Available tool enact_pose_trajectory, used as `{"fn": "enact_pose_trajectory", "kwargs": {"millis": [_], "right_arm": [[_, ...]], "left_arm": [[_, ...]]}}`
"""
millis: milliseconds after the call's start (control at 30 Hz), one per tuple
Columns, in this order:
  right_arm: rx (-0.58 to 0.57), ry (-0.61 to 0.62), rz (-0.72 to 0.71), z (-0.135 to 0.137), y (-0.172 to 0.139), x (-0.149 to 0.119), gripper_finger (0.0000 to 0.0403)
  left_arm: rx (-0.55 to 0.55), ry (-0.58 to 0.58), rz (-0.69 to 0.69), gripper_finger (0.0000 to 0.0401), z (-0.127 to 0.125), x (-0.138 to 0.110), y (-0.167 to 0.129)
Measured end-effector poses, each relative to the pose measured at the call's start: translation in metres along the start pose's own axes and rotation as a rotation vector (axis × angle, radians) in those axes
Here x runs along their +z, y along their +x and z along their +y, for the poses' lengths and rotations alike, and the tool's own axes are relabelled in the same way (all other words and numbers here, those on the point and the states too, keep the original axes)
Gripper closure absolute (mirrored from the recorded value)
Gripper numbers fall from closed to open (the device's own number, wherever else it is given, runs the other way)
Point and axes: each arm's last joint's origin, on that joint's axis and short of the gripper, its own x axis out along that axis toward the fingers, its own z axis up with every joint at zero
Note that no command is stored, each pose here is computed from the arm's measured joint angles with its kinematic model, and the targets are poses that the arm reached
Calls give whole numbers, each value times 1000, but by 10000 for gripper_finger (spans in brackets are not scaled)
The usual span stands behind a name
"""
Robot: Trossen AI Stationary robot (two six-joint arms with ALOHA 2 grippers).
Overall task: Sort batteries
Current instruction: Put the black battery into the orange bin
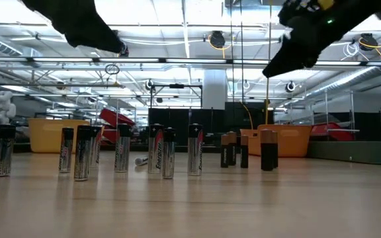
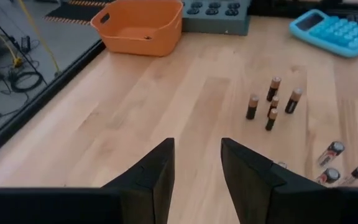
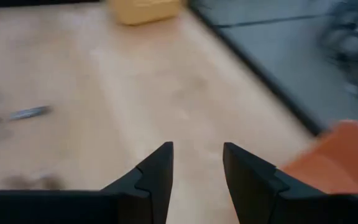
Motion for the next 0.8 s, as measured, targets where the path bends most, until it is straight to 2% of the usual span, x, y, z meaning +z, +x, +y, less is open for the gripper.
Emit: {"fn": "enact_pose_trajectory", "kwargs": {"millis": [167, 433, 667, 800], "right_arm": [[137, -13, 14, 44, -5, -27, 272], [194, -28, 42, 94, 4, -61, 257], [185, -21, 91, 109, 20, -82, 202], [181, -22, 76, 115, 27, -86, 184]], "left_arm": [[22, 31, -46, 260, -5, 3, 5], [12, 66, -22, 260, -12, -2, 14], [10, 77, -7, 260, -14, -4, 17], [-13, 78, 0, 260, -15, -4, 17]]}}
